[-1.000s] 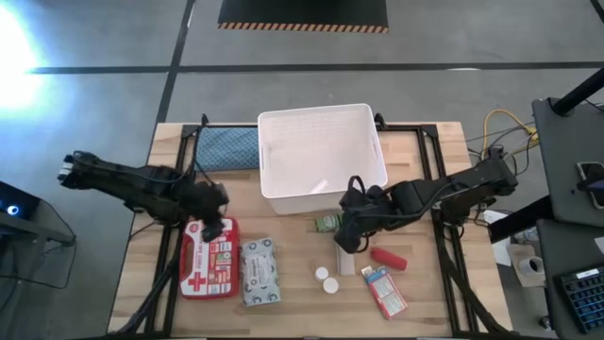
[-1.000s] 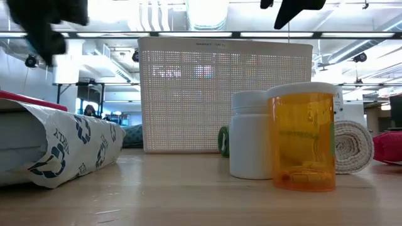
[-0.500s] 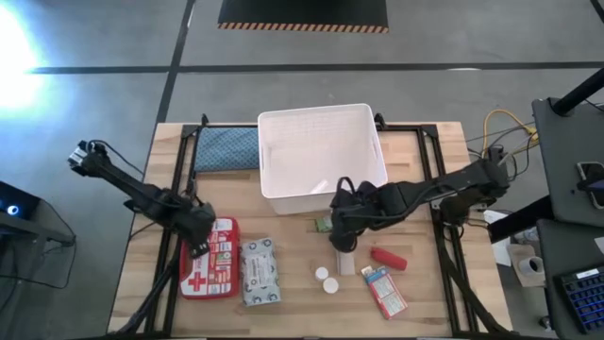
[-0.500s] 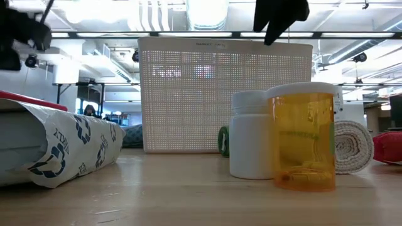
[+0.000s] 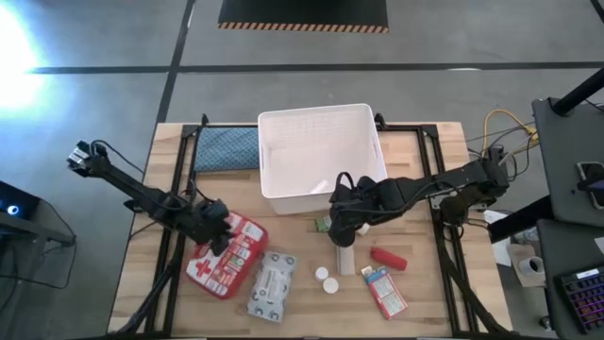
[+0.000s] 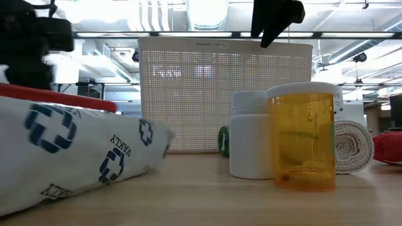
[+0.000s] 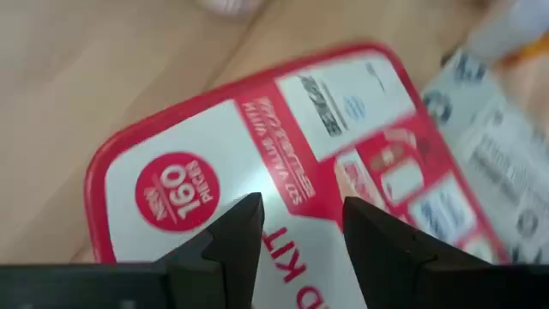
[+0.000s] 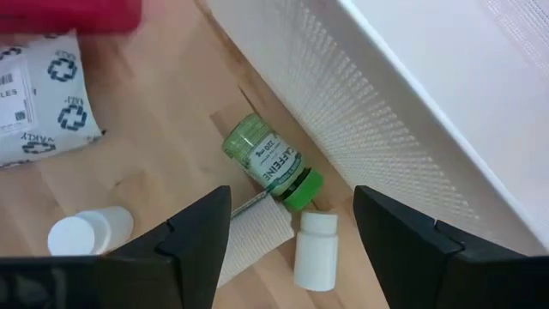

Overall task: Pick & place medical supplies in basket/bin
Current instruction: Put the red first aid kit into the bin

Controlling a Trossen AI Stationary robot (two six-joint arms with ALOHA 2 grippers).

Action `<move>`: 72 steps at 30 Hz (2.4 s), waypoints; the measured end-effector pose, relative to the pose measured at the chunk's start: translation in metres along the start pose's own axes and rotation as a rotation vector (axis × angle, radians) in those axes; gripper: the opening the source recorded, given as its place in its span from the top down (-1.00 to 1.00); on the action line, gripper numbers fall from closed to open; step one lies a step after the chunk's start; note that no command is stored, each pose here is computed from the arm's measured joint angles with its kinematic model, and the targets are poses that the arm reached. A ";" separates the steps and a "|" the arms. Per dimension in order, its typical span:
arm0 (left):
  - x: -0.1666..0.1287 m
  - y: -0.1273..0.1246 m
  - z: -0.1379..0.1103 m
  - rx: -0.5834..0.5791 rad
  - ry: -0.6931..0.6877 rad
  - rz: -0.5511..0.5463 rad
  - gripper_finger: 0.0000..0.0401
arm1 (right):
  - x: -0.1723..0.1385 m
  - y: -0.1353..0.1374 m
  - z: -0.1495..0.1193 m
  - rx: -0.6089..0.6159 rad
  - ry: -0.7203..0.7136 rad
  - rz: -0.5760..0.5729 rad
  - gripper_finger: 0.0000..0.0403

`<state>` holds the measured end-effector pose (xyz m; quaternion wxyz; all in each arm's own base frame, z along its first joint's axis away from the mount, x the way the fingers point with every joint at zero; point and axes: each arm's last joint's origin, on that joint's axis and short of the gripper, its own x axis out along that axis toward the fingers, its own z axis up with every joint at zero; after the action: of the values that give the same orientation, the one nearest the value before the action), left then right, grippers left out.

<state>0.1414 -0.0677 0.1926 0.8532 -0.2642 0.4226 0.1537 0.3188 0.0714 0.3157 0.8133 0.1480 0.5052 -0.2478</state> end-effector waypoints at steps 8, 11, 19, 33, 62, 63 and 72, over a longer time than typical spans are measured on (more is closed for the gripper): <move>-0.026 -0.004 0.017 0.027 -0.006 0.038 0.27 | 0.000 0.000 0.000 -0.001 0.001 -0.001 -0.16; -0.054 0.000 0.027 0.015 0.023 0.191 0.27 | 0.001 -0.001 0.001 -0.019 0.000 -0.001 -0.15; -0.062 0.009 0.024 -0.001 0.173 0.312 0.15 | 0.004 -0.007 0.006 -0.003 0.001 -0.016 -0.15; -0.034 0.014 0.004 -0.089 0.325 0.257 -0.08 | 0.008 -0.008 0.004 -0.007 -0.005 -0.042 -0.14; 0.024 -0.011 -0.001 0.102 0.432 0.386 0.85 | 0.008 -0.009 0.004 -0.006 -0.005 -0.044 -0.13; 0.020 -0.012 0.001 0.114 0.429 0.400 0.85 | 0.008 -0.009 0.004 -0.006 -0.005 -0.044 -0.13; -0.054 -0.035 0.049 0.186 0.316 0.512 0.84 | 0.008 -0.008 0.008 0.012 -0.066 -0.067 -0.13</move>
<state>0.1578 -0.0700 0.2720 0.7310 -0.0906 0.6150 0.2813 0.3229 0.0588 0.3122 0.8199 0.1278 0.4812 -0.2826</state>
